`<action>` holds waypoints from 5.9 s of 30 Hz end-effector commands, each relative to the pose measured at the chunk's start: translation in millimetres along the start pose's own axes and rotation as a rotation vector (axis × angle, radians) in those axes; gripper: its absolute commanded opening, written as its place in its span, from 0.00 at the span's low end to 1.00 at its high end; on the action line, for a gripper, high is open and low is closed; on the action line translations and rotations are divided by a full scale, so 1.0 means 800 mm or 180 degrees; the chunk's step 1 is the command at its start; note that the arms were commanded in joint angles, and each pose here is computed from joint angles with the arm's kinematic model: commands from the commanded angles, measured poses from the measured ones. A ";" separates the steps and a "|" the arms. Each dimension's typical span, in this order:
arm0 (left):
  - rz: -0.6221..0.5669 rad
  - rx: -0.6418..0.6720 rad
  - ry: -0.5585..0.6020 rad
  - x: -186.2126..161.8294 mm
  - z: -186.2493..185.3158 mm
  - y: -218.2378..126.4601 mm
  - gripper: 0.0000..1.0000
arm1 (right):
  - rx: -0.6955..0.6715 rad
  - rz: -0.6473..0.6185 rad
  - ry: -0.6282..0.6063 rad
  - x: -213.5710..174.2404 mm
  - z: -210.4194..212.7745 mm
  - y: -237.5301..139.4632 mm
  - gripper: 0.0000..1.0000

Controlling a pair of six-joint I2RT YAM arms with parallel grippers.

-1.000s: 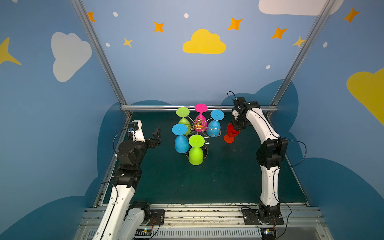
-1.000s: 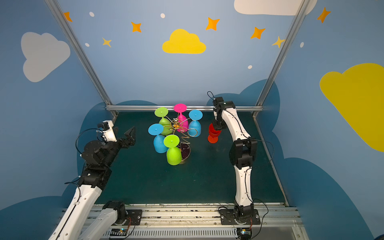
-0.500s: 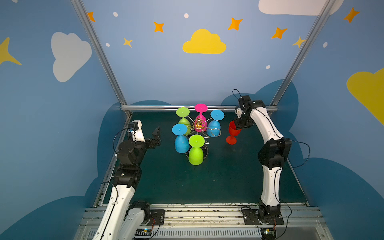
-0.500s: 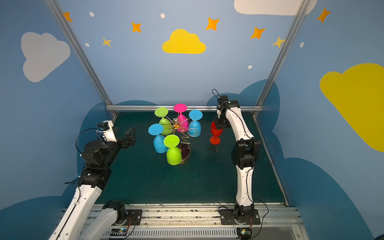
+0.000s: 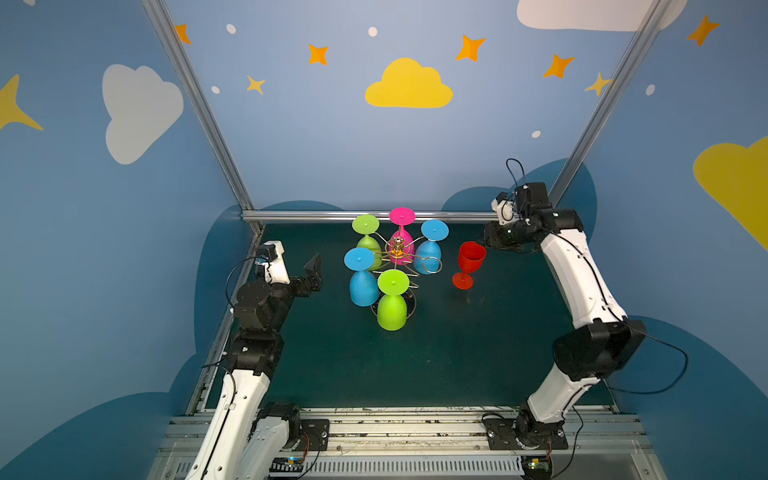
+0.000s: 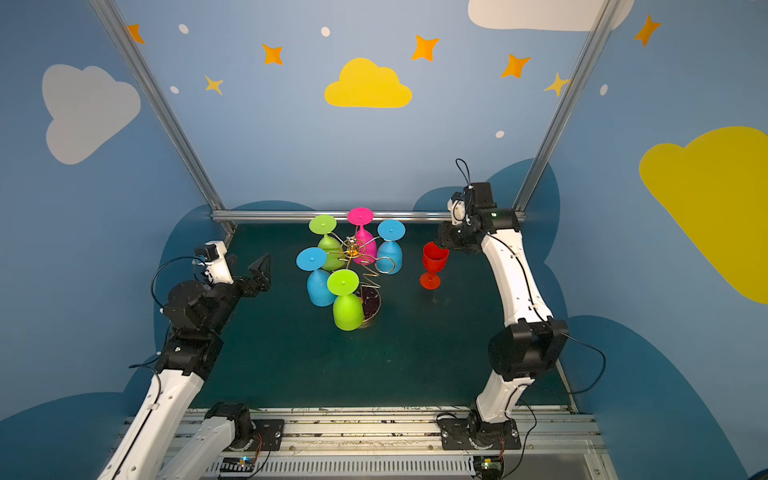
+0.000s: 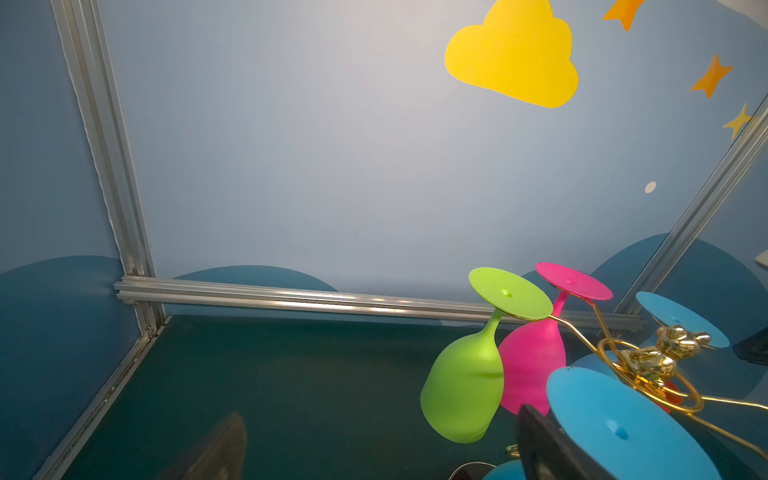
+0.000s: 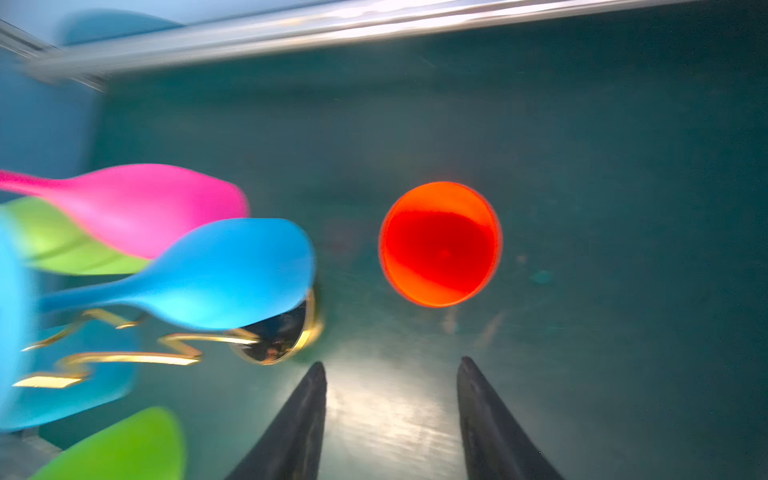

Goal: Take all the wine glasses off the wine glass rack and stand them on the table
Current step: 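Move the right gripper to the blue glass hanging on the rack, then close the right gripper on the blue glass and pull it off the rack, then reach the left gripper to the blue glass foot while right holds it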

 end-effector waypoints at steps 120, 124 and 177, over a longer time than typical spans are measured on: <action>-0.0079 -0.0046 -0.0031 0.005 -0.003 -0.010 0.99 | 0.1837 -0.1223 0.0329 0.029 0.181 -0.031 0.00; -0.0117 -0.0050 -0.0026 0.008 -0.004 -0.013 0.99 | 0.1722 -0.1307 0.0364 0.025 0.165 -0.041 0.00; 0.1764 -0.3809 -0.1045 0.015 -0.391 -0.007 0.74 | 0.2450 -0.1971 -0.1008 0.015 0.269 -0.227 0.00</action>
Point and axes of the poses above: each gripper's point midway between its finger pads, its own y axis out along the fingers, its own z axis along the line the jaws close on, x = y × z, the point moved 2 cm from there along -y, back along the fingers, and after that the axes turned 11 degrees about -y, right-handed, at the moved point
